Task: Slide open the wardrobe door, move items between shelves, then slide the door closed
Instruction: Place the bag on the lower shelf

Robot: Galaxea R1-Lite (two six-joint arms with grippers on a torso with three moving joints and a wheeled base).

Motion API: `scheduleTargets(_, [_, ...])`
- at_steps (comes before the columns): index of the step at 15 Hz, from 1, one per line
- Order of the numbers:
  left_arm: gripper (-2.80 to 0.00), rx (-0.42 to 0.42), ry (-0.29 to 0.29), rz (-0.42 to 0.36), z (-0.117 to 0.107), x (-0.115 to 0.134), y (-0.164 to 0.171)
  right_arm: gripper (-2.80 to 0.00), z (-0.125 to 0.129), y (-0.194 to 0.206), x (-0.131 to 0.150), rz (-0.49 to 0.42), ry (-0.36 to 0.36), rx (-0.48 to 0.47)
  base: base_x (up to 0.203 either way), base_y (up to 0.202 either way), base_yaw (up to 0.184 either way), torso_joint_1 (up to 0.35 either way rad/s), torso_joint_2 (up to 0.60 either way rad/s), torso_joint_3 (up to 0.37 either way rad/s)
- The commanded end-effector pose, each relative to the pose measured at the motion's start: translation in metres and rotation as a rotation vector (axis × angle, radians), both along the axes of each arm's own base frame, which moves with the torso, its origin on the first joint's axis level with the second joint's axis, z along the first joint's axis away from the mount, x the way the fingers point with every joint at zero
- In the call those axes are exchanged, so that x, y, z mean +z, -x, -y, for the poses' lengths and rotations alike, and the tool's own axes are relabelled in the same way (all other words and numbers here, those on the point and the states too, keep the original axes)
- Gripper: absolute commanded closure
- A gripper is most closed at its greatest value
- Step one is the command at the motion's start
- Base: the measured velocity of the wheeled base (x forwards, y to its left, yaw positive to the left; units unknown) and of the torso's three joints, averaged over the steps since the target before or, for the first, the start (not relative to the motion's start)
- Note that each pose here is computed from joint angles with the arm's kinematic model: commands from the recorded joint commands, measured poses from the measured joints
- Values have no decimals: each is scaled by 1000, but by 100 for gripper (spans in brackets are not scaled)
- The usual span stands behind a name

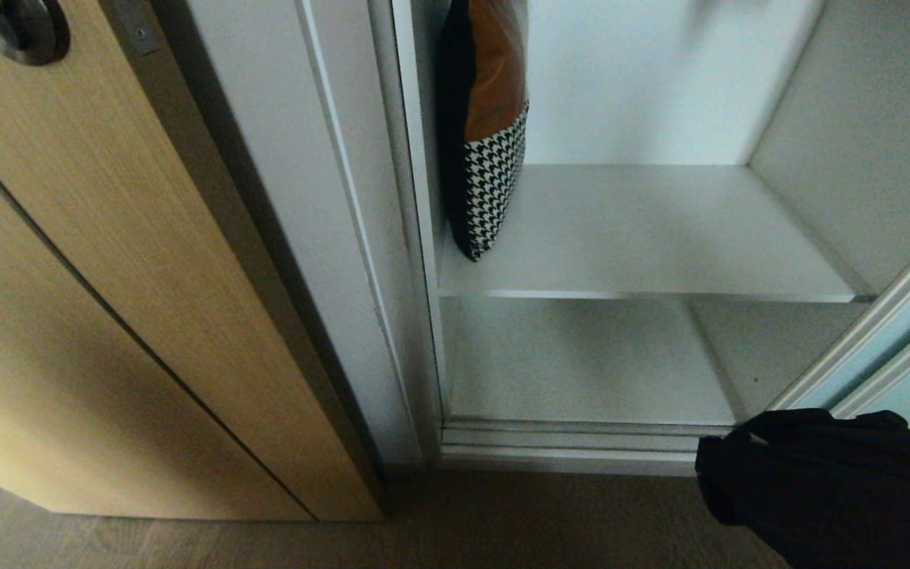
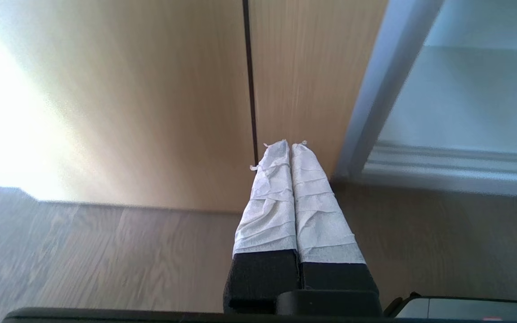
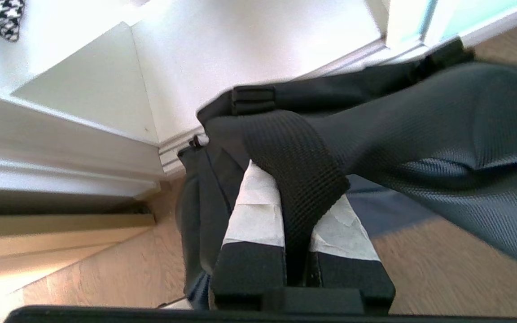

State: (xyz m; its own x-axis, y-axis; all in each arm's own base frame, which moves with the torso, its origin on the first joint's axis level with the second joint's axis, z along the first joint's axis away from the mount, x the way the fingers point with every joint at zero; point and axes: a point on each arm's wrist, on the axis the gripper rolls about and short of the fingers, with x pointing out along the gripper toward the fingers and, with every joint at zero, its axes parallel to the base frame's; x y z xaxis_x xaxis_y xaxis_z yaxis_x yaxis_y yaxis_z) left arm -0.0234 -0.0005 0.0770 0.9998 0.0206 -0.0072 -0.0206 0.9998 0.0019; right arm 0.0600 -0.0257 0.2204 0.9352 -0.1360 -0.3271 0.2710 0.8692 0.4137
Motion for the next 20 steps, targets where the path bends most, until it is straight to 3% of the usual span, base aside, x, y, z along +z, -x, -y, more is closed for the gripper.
scheduleTargets(1, [0,1,0,0,0,0,0,0,0,0,1,4,0,2,-194,0,-3,1,-1,1])
scheduleTargets(8, [0,1,0,1,0,0,0,0,1,-1,0,-5,-5,2,-169,0,0,2,1,2])
scheduleTargets(20, [0,1,0,-8,0,0,0,0,1,-3,-12,-44,-29,6,0,0,0,0,0,-6])
